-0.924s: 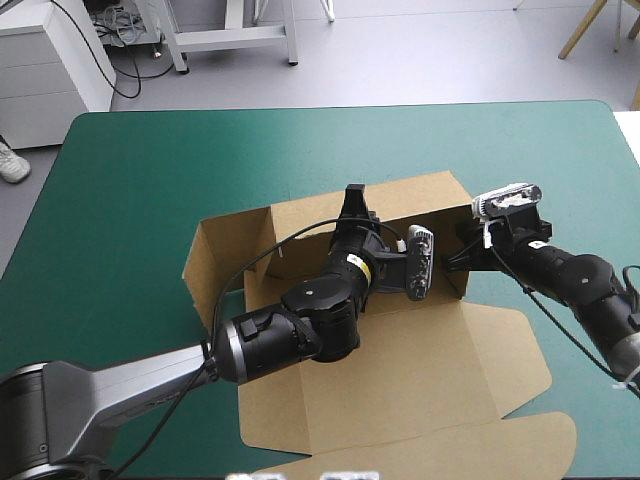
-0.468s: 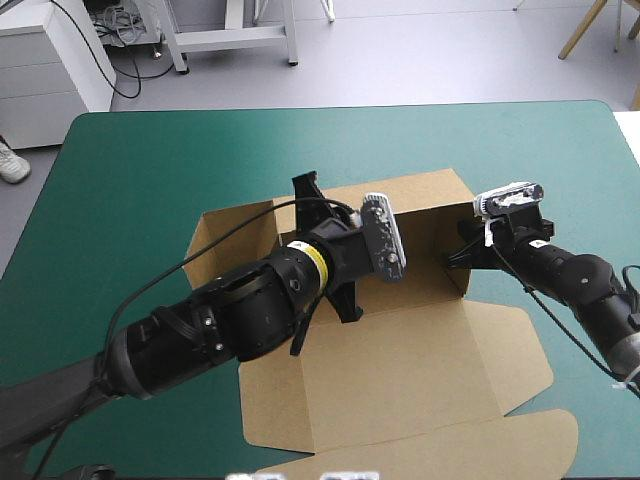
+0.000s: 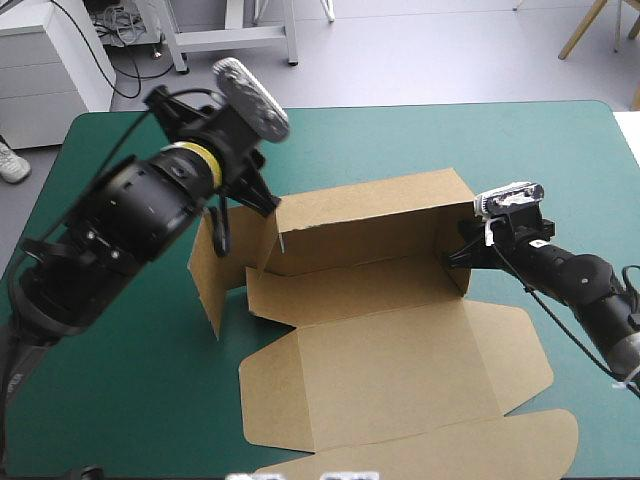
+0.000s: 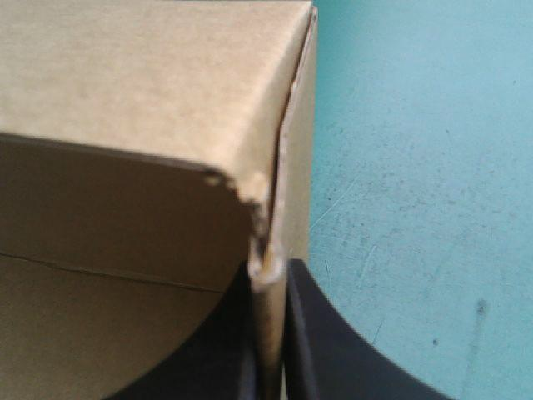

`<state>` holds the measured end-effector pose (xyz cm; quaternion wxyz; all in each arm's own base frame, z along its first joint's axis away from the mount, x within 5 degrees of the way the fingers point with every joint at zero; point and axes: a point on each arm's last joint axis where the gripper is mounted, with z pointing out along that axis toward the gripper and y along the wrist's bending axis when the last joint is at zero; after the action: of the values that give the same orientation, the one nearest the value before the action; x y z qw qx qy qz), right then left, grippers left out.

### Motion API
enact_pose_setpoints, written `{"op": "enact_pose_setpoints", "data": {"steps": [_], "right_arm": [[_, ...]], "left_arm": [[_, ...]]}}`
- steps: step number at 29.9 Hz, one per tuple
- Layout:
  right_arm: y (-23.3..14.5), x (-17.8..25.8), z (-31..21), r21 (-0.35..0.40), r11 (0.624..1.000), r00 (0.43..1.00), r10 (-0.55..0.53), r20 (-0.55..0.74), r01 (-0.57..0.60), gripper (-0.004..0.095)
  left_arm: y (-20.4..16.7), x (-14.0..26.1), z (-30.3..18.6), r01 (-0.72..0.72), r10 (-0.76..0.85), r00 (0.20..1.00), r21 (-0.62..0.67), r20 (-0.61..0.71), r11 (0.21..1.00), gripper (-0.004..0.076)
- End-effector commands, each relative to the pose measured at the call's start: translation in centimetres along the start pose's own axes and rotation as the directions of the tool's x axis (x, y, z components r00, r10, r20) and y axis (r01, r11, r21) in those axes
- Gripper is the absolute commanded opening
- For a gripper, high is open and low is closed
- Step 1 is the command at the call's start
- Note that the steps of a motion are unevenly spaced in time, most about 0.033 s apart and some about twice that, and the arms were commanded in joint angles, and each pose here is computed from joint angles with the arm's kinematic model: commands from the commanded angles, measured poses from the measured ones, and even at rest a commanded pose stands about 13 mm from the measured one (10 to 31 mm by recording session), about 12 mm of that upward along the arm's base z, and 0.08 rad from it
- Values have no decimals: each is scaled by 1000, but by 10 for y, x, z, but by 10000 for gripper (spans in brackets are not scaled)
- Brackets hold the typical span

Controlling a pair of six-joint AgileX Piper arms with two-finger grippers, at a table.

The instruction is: Fold the box

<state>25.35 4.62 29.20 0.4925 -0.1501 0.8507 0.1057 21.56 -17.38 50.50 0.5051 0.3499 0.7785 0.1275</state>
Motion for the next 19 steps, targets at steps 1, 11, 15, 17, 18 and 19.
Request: {"op": "enact_pose_setpoints", "data": {"steps": [1, 11, 15, 17, 18, 19], "right_arm": [[-3, -18, -9, 35, 999, 996, 33, 87, -37, -19], [-3, -18, -9, 35, 999, 995, 39, 87, -42, -19], [-3, -18, -9, 36, 998, 995, 40, 86, -44, -19], [-3, -18, -9, 37, 998, 995, 43, 87, -46, -19], [-3, -18, -9, 37, 998, 995, 51, 87, -54, -19], [-3, -18, -9, 37, 997, 994, 62, 89, -66, -19]], "left_arm": [[54, 16, -9, 153, -154, 988, -120, 3, 981, 312], [129, 124, 42, 497, -541, 814, -226, -214, 838, 312], [129, 171, 52, 560, -619, 748, -273, -239, 782, 312], [122, 192, 56, 577, -646, 725, -302, -239, 759, 312], [119, 201, 55, 593, -667, 712, -319, -221, 739, 312], [113, 209, 56, 603, -677, 701, -321, -224, 730, 312]]}}
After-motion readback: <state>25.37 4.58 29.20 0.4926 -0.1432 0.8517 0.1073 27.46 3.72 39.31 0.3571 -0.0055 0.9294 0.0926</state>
